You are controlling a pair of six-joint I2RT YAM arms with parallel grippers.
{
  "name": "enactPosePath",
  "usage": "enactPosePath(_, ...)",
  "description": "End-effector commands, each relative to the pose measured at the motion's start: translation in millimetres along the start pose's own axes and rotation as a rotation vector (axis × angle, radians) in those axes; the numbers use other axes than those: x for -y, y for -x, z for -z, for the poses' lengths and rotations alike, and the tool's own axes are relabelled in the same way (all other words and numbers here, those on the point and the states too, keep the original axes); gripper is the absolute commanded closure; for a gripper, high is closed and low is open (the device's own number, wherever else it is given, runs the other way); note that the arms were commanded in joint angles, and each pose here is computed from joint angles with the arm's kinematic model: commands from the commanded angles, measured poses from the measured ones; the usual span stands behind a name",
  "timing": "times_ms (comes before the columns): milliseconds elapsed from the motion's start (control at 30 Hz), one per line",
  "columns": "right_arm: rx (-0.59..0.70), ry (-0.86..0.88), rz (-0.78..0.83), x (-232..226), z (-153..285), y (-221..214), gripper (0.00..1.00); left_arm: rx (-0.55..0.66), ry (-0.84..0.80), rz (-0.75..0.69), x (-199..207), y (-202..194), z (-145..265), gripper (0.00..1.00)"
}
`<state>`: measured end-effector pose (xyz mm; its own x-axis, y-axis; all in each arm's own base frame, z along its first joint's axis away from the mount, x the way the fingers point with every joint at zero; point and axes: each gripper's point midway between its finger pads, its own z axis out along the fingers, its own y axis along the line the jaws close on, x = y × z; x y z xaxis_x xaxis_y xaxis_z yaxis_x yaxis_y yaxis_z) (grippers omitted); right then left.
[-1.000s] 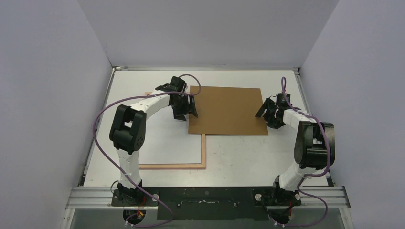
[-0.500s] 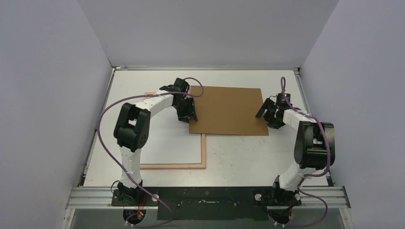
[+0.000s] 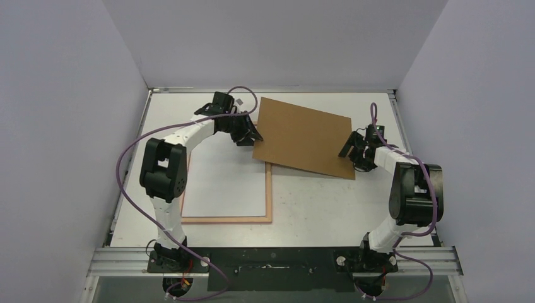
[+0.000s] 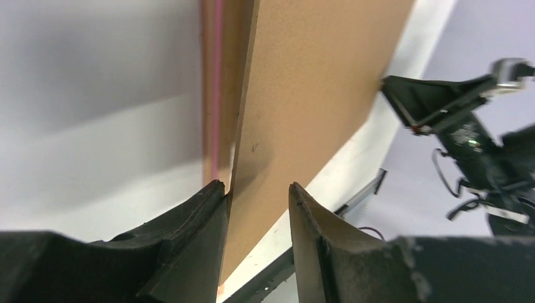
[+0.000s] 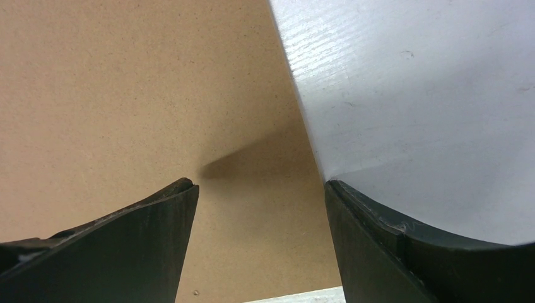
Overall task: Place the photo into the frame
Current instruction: Turn over the photo frame item at the center of the board.
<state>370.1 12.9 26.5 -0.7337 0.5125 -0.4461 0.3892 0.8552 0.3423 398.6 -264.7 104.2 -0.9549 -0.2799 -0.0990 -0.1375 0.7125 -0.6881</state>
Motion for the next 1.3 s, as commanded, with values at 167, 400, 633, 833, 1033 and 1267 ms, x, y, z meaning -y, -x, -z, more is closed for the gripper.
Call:
enactPosePath(167,-0.193,-0.027,-0.028,12,5,-59,0.25,-0.036,-0.363,-0.133,93,-5,39,0.69)
enactPosePath(400,-0.196,-0.011,-0.024,9,5,-58,0.25,-0.078,-0.404,-0.138,100,-11,37,0.75)
enactPosePath(633,-0.189,-0.007,-0.019,6,10,-53,0.26,-0.046,-0.376,-0.162,102,-4,44,1.0)
enactPosePath(833,-0.047,0.036,-0.02,-11,43,-18,0.22,0.005,-0.381,-0.146,106,13,61,1.0)
enactPosePath(1033,0.156,0.146,0.117,-42,87,23,0.16,0.047,-0.355,-0.008,107,33,81,1.0)
enactPosePath(1267,0.351,0.454,0.54,-151,144,2,0.17,0.077,-0.379,0.103,117,43,97,1.0)
